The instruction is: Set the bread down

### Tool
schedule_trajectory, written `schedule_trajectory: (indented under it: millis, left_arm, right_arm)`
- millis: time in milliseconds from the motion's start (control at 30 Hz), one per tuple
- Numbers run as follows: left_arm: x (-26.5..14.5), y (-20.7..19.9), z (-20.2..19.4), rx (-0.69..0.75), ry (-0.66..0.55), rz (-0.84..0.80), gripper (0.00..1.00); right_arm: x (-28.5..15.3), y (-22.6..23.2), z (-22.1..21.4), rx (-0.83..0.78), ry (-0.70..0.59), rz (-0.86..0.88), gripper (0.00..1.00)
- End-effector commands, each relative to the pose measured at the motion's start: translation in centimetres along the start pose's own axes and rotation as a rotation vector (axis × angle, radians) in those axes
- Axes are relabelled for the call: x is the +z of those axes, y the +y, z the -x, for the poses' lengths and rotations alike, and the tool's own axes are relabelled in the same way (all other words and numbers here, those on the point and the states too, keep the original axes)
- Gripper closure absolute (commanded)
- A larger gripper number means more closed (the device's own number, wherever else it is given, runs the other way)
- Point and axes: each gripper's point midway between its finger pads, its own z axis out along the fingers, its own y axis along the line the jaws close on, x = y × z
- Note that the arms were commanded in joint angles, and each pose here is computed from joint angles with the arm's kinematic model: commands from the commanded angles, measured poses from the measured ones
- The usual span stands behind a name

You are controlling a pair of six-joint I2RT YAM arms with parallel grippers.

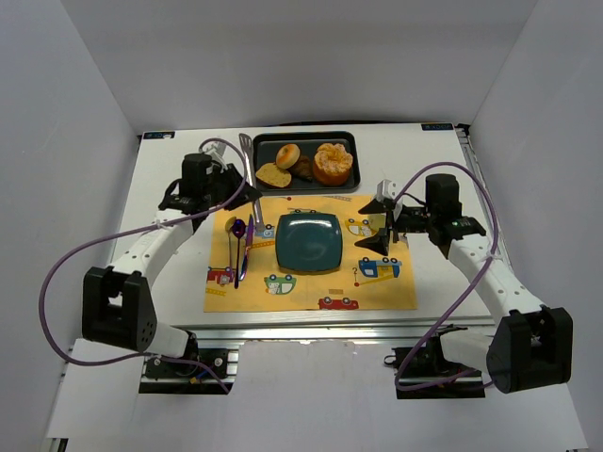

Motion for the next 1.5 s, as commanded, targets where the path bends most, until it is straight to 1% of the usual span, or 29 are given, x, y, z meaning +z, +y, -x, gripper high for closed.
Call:
schedule_trajectory:
  millis: [0,100,167,233,267,300,333,567,733,900,933,1067,1167,1233,1400,1467]
  left_arm:
    - [0.9,-2.8,-0.1,-0.07,0.018,-0.087,0.73]
    - [1.8,-3.3,0.0,-0.025,0.032,-0.073,0.7]
    - [2.3,-3.3,0.4,0.051,0.051,-0.028,0.68]
    - [2.6,-2.8,-0.7,0.131,0.109,0.026,0.65]
    - [2.6,-3.5,0.2,0.155,0.101,0.028,0.64]
    - [3.1,-3.1,-0.5,0.165,0.136,0.045,0.64]
    - [3.3,-3.2,-0.5,0.183,0.141,0.046,0.63]
    - [4.0,-3.7,0.4,0.232,0.148,0.066,0.56]
    - [4.6,-3.9,0.9,0.298,0.157,0.095,0.55]
    - [4.8,-4.4,1.7,0.407,0.139,0.148,0.55]
    - [4.7,-5.1,2.4,0.445,0.121,0.142,0.55]
    - [4.6,-7.3,3.0,0.522,0.089,0.122,0.55]
    - [4.4,-8.0,3.8,0.561,0.061,0.129,0.55]
    - [4.3,-7.8,4.5,0.586,0.044,0.155,0.55]
    - [5.5,-6.2,4.9,0.661,0.069,0.246,0.52]
    - [5.8,-6.3,5.4,0.676,0.062,0.256,0.52]
  right_arm:
    - [-0.5,-0.1,1.3,-0.032,-0.023,-0.006,0.11]
    - [-0.6,-0.1,1.2,-0.032,-0.022,-0.01,0.11]
    - [-0.7,-0.1,1.1,-0.029,-0.021,-0.012,0.11]
    - [-0.7,-0.1,1.1,-0.028,-0.021,-0.01,0.11]
    - [-0.7,-0.1,1.1,-0.029,-0.022,-0.01,0.11]
    - [-0.7,-0.1,1.1,-0.027,-0.021,-0.011,0.11]
    - [-0.7,-0.1,0.9,-0.024,-0.02,-0.011,0.11]
    - [-0.8,0.0,0.5,-0.014,-0.015,-0.014,0.11]
    - [-0.9,-0.1,0.3,-0.009,-0.011,-0.017,0.11]
    - [-0.9,-0.1,0.1,-0.003,-0.011,-0.016,0.1]
    - [-0.9,-0.1,0.0,-0.001,-0.01,-0.017,0.11]
    - [-1.0,-0.1,-0.1,-0.003,-0.006,-0.021,0.11]
    - [-1.1,-0.2,-0.3,0.001,-0.004,-0.022,0.11]
    - [-1.0,-0.2,-0.3,0.004,-0.005,-0.021,0.11]
    - [-0.9,-0.2,-0.3,0.005,-0.008,-0.014,0.11]
    - [-0.9,-0.3,-0.3,0.008,-0.009,-0.014,0.1]
